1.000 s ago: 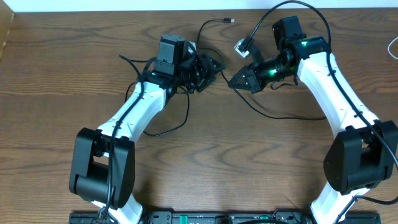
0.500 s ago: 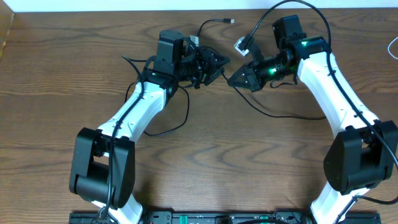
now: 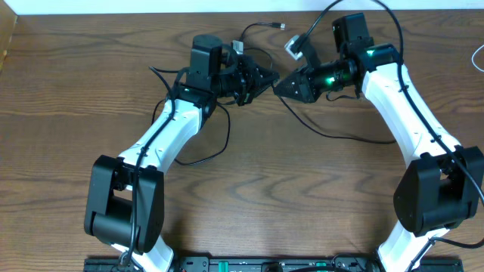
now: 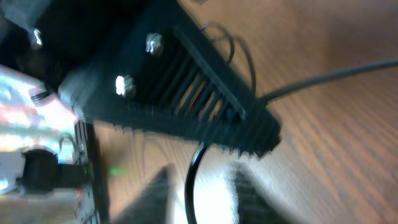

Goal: Untangle cables

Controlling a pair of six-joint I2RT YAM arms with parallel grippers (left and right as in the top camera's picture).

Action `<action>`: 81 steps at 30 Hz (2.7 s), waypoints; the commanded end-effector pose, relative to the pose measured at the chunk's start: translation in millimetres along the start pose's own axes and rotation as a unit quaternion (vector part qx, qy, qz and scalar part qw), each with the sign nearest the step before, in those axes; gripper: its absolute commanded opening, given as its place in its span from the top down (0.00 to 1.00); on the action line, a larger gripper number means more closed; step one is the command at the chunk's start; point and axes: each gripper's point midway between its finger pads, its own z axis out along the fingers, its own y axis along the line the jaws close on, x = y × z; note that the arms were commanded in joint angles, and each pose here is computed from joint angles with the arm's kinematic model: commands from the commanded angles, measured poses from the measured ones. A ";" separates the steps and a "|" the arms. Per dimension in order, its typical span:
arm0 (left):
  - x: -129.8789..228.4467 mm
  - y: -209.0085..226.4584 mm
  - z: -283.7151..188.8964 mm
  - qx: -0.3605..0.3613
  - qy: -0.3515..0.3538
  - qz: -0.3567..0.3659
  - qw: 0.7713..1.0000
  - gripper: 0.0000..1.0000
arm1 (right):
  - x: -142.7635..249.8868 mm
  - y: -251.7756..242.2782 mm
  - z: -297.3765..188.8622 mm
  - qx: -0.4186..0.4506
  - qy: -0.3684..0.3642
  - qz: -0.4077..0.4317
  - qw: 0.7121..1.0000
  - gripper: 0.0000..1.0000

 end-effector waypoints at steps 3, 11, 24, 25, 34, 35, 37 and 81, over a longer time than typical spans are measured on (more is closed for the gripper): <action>-12.0 2.8 1.5 -0.013 -0.030 0.034 0.999 0.93 | -13.6 -8.0 -9.1 0.027 -0.021 0.009 0.999 0.43; -21.5 7.4 0.8 -0.025 -0.059 0.013 0.998 0.93 | -13.5 -10.8 -1.5 0.049 -0.014 0.026 0.998 0.51; -17.4 6.0 1.2 -0.019 -0.048 -0.020 0.998 0.93 | 0.7 -11.1 32.2 0.120 0.035 0.015 0.992 0.71; -16.4 5.8 1.4 -0.019 -0.045 -0.024 0.999 0.93 | 0.3 -12.2 33.0 0.126 0.036 0.013 0.991 0.74; -10.3 3.7 1.8 -0.013 -0.027 -0.039 0.999 0.92 | -11.7 -16.8 35.6 0.149 0.017 -0.003 0.989 0.99; -10.3 3.7 1.8 -0.013 -0.027 -0.039 0.999 0.92 | -13.0 -17.5 34.7 0.150 0.015 -0.004 0.989 0.99; -10.3 3.8 1.8 -0.013 -0.027 -0.036 0.999 0.92 | -16.7 -19.2 29.4 0.153 0.007 -0.005 0.988 0.99; -9.2 9.1 1.6 -0.023 -0.026 -0.015 0.999 0.77 | -40.6 -25.9 -505.5 0.582 -0.449 0.097 0.671 0.99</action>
